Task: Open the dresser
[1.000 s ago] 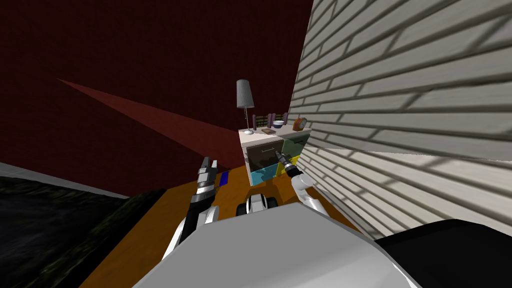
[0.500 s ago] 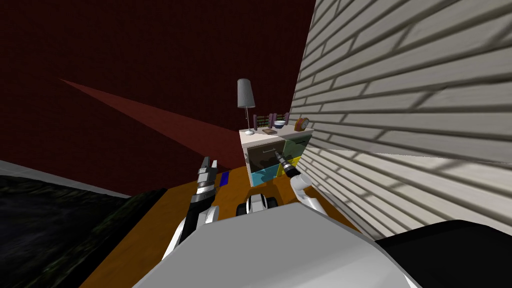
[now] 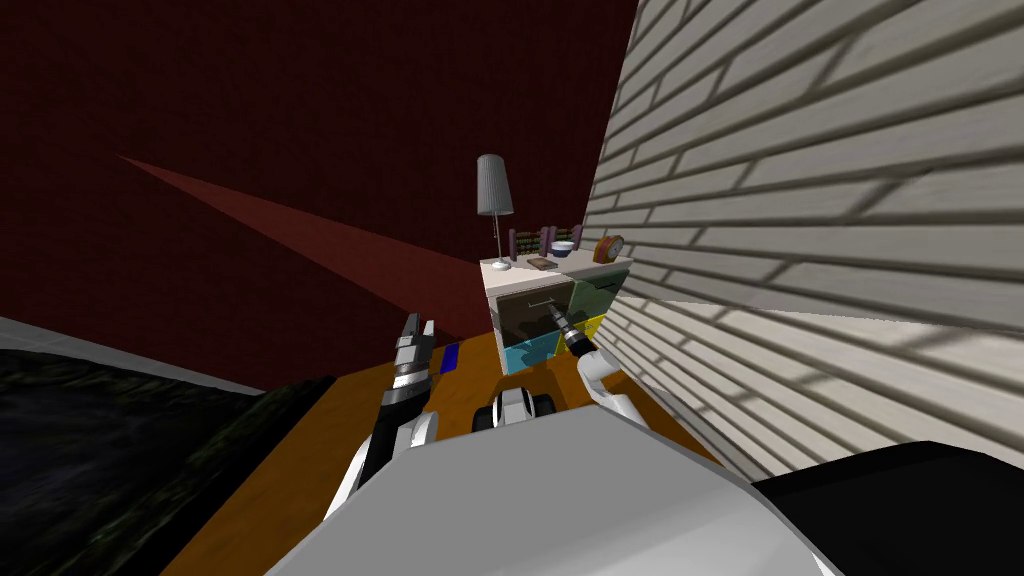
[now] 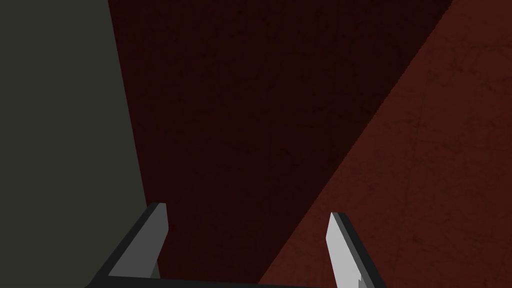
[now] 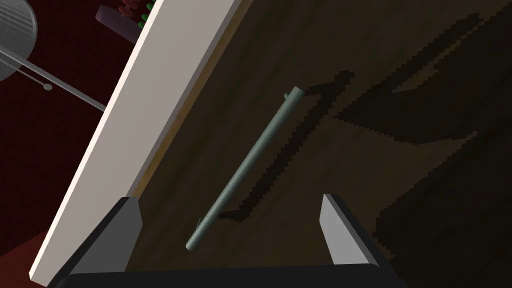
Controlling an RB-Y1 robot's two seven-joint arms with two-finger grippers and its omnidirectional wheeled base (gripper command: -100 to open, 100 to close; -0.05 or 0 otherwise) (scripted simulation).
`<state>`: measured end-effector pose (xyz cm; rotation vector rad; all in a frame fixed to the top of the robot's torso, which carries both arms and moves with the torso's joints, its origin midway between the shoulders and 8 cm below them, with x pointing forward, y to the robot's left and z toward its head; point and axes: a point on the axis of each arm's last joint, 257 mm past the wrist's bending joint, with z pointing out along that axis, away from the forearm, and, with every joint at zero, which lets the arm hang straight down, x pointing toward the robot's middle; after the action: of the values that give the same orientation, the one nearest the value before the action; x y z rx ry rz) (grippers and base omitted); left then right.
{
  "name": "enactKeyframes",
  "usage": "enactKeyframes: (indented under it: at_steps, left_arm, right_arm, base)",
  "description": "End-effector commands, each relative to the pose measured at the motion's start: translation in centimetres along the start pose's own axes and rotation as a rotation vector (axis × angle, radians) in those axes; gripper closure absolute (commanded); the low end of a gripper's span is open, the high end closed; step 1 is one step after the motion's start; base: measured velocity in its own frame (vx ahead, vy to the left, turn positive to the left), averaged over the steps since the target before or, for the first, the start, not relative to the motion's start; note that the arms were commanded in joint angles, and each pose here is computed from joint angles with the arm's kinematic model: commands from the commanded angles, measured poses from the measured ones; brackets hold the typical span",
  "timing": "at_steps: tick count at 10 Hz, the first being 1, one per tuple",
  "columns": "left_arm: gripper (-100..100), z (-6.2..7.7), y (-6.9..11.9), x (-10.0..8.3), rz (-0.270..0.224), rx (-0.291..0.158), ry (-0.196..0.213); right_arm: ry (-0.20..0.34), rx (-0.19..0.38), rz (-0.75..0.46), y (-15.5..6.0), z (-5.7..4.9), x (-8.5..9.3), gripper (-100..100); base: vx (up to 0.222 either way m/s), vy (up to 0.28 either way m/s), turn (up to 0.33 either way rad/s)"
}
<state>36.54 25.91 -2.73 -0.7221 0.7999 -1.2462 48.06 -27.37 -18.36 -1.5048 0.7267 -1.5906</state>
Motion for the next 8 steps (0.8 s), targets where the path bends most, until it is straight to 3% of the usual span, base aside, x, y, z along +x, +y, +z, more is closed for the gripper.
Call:
enactKeyframes:
  at_steps: [1, 8]
  left_arm:
    - [0, 0.0, 0.0, 0.0, 0.0, 0.0, 0.0]
    - [0, 0.0, 0.0, 0.0, 0.0, 0.0, 0.0]
  right_arm:
    - [-0.014, 0.017, 0.121, 0.3, 0.0, -1.2, -100]
    - [-0.018, 0.061, 0.451, 0.5, 0.2, -3.8, -100]
  base:
    - [0.035, 0.015, 0.013]
    - [0.033, 0.021, 0.011]
